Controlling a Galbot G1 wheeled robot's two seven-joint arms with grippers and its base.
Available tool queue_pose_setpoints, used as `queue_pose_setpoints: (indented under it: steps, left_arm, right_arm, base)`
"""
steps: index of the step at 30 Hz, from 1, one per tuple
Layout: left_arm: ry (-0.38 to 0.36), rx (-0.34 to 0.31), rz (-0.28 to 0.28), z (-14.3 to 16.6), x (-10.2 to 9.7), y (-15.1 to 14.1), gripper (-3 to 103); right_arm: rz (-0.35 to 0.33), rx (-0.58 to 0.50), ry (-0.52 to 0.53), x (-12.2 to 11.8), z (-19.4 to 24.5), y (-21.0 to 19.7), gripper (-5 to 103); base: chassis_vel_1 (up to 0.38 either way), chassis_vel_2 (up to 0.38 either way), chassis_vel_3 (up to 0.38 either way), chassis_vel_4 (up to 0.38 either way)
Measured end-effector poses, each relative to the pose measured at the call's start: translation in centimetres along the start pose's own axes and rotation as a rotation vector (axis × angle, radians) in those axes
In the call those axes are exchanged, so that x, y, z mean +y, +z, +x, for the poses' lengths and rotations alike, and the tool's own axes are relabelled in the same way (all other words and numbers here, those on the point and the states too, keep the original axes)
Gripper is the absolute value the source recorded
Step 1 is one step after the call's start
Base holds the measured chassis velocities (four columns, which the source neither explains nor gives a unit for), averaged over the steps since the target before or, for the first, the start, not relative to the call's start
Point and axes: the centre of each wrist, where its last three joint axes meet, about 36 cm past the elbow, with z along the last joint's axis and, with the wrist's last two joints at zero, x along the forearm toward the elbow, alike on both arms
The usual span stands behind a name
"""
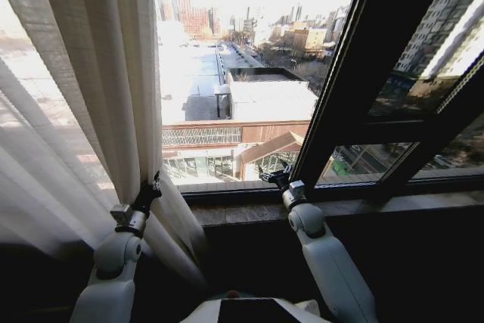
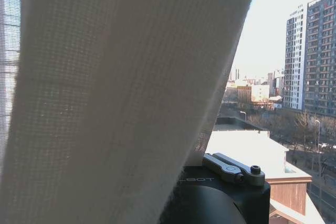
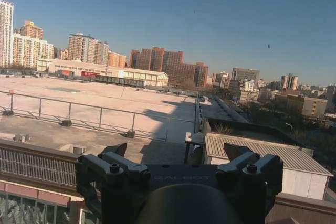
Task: Open the curtains by pulling them apart, changing their state from closed to fully open.
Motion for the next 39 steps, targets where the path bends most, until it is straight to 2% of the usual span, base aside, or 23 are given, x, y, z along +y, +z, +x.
queue_pose_setpoints:
  steps: [8,25,29,32,34,35,38,39]
  left_arm:
    - [-0.003,-0.004,0.007,0.5,-0.3,0.0,0]
    - [-0.036,-0.007,0.021,0.6,1.2,0.3,0]
    - [-0.056,-0.005,0.024,0.4,2.3,0.4,0]
    - [-0.082,-0.003,0.023,0.4,4.1,0.4,0]
    - [-0.122,-0.013,0.02,0.7,5.9,0.3,0]
    - [-0.122,-0.013,0.02,0.7,5.9,0.3,0]
    - [-0.173,-0.022,0.028,1.3,8.1,0.0,0]
    - [-0.173,-0.022,0.028,1.3,8.1,0.0,0]
  right_arm:
    - [0.002,0.0,-0.006,-0.1,0.6,0.1,100]
    - [-0.007,-0.003,-0.011,0.6,0.5,-0.1,100]
    - [-0.007,0.003,-0.009,0.6,0.3,0.1,100]
    - [-0.007,0.009,-0.006,0.5,0.2,0.5,100]
    - [-0.006,0.012,-0.004,0.4,0.3,0.8,100]
    - [-0.006,0.012,-0.004,0.4,0.3,0.8,100]
    - [-0.001,0.016,-0.004,0.3,0.5,1.0,100]
    - [-0.001,0.016,-0.004,0.3,0.5,1.0,100]
  base:
    - [0.26,0.281,-0.275,-0.278]
    - [-0.002,-0.008,-0.004,0.004]
    - [0.0,0.0,0.0,0.0]
    - [0.0,0.0,0.0,0.0]
    - [0.0,0.0,0.0,0.0]
    - [0.0,0.0,0.0,0.0]
    - [0.0,0.0,0.0,0.0]
    - [0.0,0.0,0.0,0.0]
